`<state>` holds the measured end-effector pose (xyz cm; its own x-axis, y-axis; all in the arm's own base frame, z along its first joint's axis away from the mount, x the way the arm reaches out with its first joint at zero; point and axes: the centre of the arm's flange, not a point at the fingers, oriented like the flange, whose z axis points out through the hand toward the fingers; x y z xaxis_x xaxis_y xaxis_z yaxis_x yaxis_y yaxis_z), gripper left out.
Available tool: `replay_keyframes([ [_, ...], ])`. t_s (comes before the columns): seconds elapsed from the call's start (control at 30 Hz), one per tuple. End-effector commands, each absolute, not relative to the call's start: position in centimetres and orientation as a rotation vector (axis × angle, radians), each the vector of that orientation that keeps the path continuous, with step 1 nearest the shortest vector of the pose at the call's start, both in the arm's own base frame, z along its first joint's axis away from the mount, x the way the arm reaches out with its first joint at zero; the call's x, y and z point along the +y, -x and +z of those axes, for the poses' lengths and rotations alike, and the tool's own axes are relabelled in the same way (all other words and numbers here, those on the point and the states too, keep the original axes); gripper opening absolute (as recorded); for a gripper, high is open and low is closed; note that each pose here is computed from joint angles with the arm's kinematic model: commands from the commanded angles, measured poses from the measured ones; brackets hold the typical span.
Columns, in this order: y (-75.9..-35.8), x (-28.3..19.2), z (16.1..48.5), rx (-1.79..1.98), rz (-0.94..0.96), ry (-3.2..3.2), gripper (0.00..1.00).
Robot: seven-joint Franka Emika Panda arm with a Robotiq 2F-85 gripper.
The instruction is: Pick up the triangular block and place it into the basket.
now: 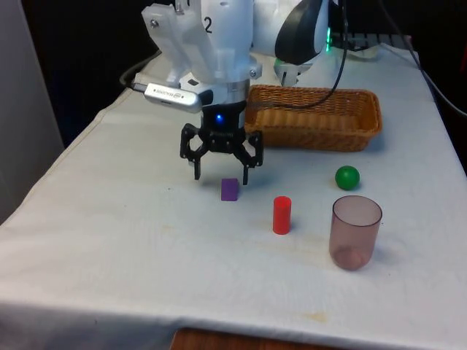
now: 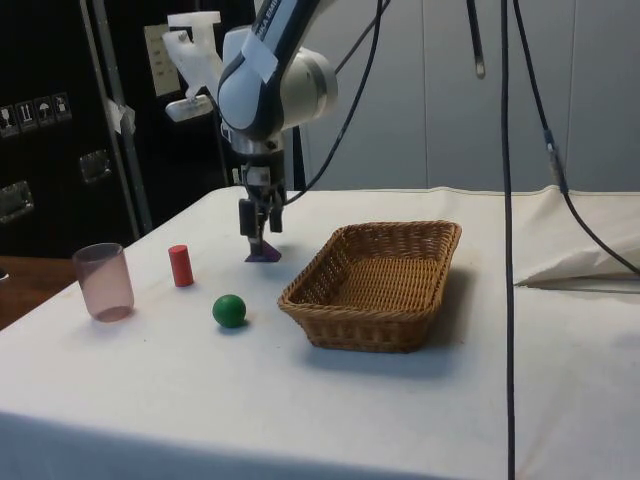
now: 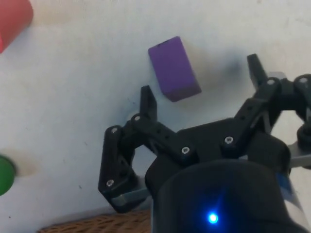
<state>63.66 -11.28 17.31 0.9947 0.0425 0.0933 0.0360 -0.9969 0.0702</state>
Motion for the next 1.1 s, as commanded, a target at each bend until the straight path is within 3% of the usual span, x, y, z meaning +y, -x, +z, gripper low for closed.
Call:
replay_keyframes([
  [0.0, -63.9, -11.3, 17.2, 0.064, 0.167, -3.076, 0.95],
  [0.07, -63.7, -11.3, 17.2, 0.061, 0.145, -3.07, 0.86],
  [0.1, -63.8, -11.4, 17.0, 0.066, 0.164, -3.076, 0.86],
  [0.17, -63.9, -11.5, 17.0, 0.065, 0.166, -3.077, 0.67],
  [0.4, -63.9, -11.5, 16.9, 0.068, 0.166, -3.077, 0.33],
  [0.8, -63.8, -11.5, 16.9, 0.066, 0.153, -3.074, 0.33],
  [1.07, -63.6, -11.5, 19.1, 0.063, 0.16, -3.075, 0.33],
])
